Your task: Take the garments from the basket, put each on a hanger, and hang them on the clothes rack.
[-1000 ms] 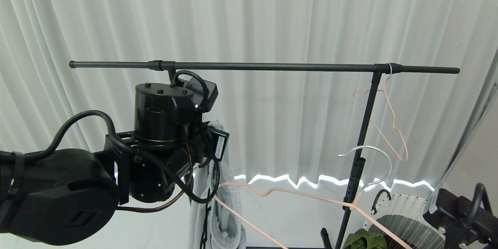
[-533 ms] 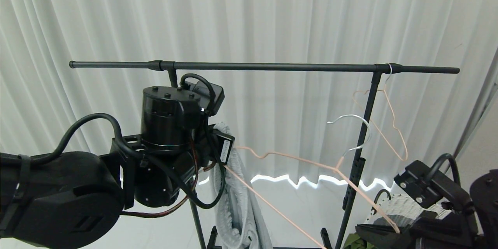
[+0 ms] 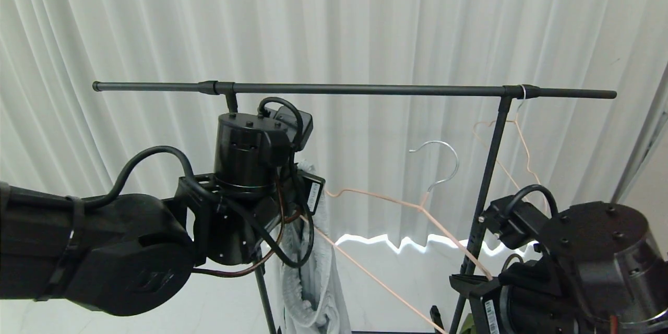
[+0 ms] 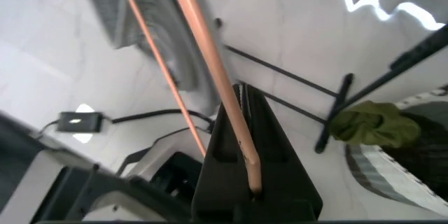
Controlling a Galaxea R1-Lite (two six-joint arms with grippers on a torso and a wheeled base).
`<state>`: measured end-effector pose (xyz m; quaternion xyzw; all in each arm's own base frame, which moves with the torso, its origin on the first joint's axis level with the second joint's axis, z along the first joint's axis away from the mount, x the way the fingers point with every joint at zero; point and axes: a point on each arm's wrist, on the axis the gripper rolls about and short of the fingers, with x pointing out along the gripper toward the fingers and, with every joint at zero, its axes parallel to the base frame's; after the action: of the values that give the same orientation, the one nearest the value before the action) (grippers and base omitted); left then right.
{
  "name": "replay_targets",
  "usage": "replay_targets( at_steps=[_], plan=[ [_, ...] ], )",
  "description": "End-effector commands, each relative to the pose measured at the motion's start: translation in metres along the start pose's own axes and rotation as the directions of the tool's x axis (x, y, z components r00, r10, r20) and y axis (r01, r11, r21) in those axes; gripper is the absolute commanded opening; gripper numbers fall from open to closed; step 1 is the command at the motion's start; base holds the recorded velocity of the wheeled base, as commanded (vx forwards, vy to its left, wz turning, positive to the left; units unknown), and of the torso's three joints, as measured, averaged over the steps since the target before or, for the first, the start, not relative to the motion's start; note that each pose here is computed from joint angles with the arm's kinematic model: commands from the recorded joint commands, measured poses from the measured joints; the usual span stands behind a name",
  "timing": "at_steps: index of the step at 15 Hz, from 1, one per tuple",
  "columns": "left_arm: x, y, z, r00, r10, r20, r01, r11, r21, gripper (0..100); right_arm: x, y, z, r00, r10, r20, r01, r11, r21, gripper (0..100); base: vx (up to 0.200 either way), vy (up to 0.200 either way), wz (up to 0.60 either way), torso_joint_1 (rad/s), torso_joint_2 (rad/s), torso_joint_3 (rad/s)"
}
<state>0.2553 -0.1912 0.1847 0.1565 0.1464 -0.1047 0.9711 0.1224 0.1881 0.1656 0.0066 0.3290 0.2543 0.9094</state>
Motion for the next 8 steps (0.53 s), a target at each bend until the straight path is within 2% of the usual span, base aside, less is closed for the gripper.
replay_targets(
  at_steps=[1, 5, 8],
  plan=[
    [0.0071, -0.0008, -0.0004, 0.999, 0.030, -0.018, -0.030, 1.000, 0.007, 0, 0.0125, 0.0006, -0.0046, 0.999, -0.037, -0.039, 0.036, 0.999, -0.014, 0, 0.000, 0.000, 0.00, 0.000, 0.00, 0.000],
    [0.0098, 0.0038, -0.0006, 0.995, 0.055, -0.088, -0.051, 0.998, 0.038, 0, 0.0173, -0.0038, -0.0078, 0.994, -0.082, -0.078, 0.080, 0.996, -0.024, 0, 0.000, 0.000, 0.00, 0.000, 0.00, 0.000],
    [0.0051, -0.0004, 0.0009, 0.995, 0.038, -0.092, -0.034, 0.998, 0.046, 0, 0.0212, 0.0012, 0.0011, 0.998, -0.061, -0.034, 0.061, 0.998, -0.002, 0, 0.000, 0.000, 0.00, 0.000, 0.00, 0.000]
  ],
)
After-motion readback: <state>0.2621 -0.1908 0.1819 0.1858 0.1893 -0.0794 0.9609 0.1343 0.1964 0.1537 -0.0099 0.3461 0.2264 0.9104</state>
